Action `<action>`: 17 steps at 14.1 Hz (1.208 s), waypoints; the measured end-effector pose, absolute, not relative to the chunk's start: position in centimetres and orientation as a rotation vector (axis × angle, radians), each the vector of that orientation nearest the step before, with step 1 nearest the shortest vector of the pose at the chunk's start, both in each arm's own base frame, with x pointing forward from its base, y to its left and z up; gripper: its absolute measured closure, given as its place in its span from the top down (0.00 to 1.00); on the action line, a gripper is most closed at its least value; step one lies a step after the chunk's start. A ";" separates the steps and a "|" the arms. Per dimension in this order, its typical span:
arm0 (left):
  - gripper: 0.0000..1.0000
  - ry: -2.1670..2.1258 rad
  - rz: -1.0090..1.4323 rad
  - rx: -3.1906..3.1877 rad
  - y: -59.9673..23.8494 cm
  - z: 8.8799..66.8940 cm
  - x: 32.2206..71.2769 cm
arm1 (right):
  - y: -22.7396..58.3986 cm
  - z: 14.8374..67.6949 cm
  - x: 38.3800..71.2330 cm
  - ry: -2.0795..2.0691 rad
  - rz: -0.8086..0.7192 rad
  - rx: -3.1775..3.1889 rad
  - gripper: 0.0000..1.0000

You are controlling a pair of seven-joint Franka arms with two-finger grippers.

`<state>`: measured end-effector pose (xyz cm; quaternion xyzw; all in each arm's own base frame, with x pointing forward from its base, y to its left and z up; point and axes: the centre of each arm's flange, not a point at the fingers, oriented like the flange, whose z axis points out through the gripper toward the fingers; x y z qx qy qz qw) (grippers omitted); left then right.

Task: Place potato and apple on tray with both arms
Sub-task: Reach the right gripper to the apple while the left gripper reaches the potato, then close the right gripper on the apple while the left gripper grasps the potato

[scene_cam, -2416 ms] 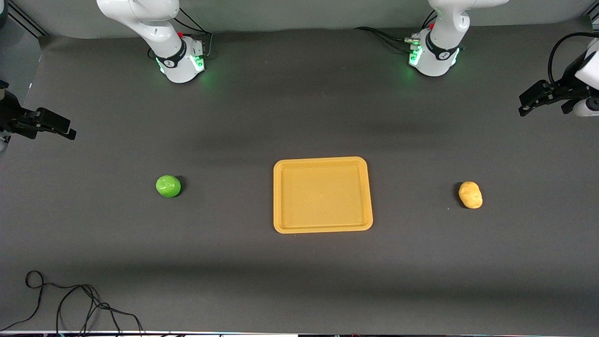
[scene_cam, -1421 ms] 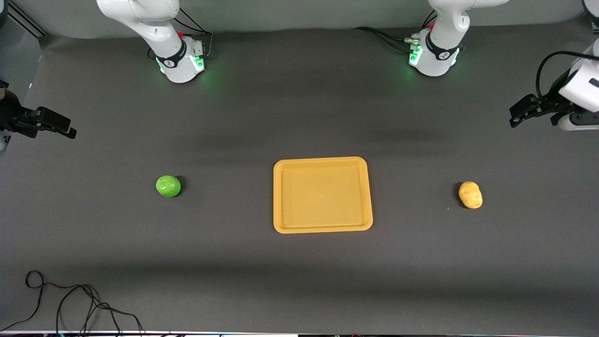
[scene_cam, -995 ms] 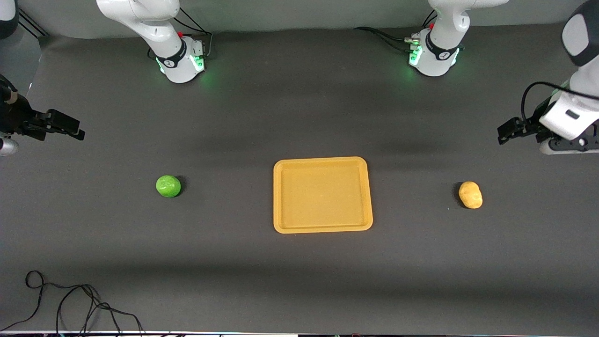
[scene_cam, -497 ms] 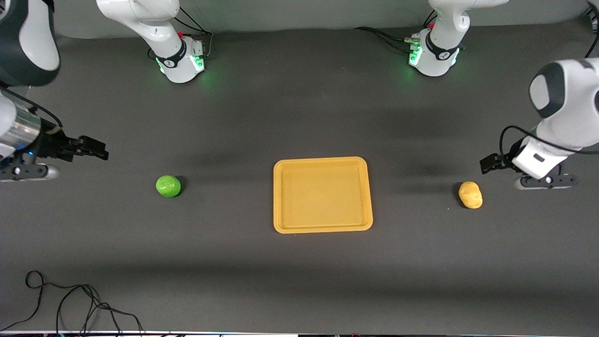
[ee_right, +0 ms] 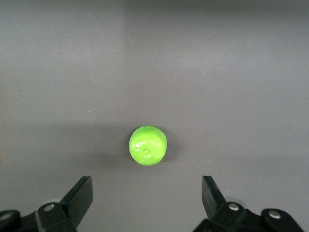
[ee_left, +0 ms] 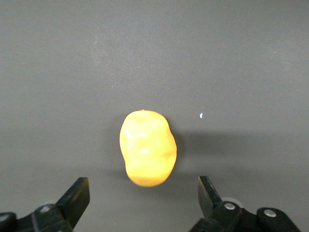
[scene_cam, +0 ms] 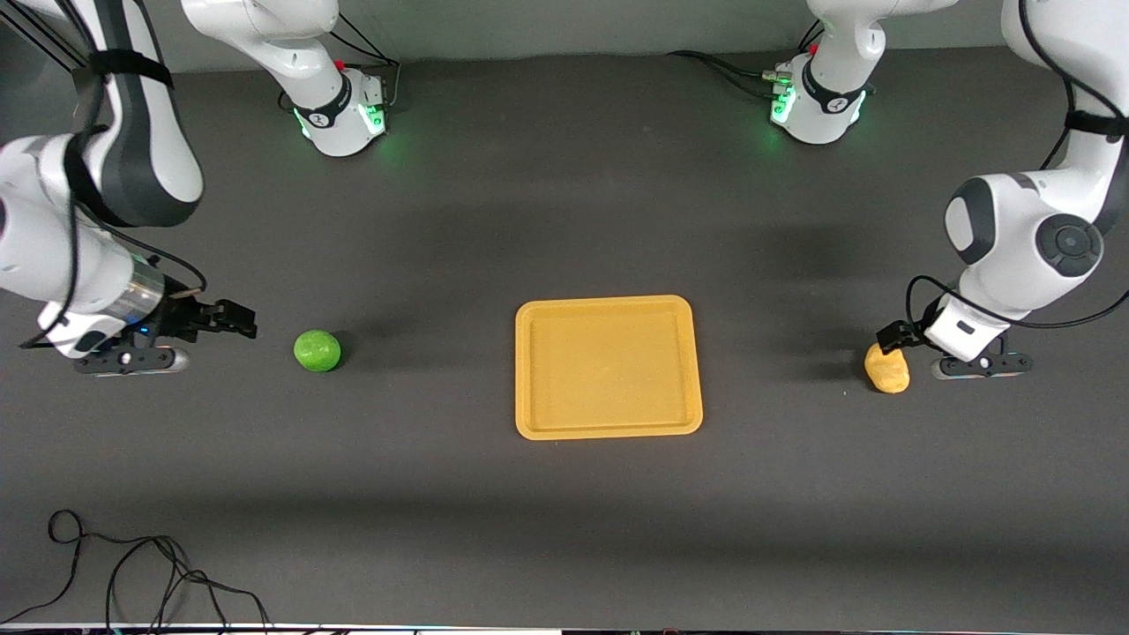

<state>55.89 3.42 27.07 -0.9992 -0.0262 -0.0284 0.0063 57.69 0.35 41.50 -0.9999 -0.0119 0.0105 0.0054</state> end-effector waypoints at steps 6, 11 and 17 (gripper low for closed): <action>1.00 -0.079 -0.122 -3.128 3.4 20.6 56.2 | 2.2 34.4 55.1 -0.099 -0.006 -3.133 1.00; 1.00 -0.084 -0.121 -3.128 3.6 19.1 56.1 | 1.7 30.4 54.6 -0.086 0.036 -3.133 1.00; 0.76 -0.083 -0.148 -3.126 3.6 18.9 56.3 | 1.7 24.4 55.0 -0.086 0.043 -3.134 1.00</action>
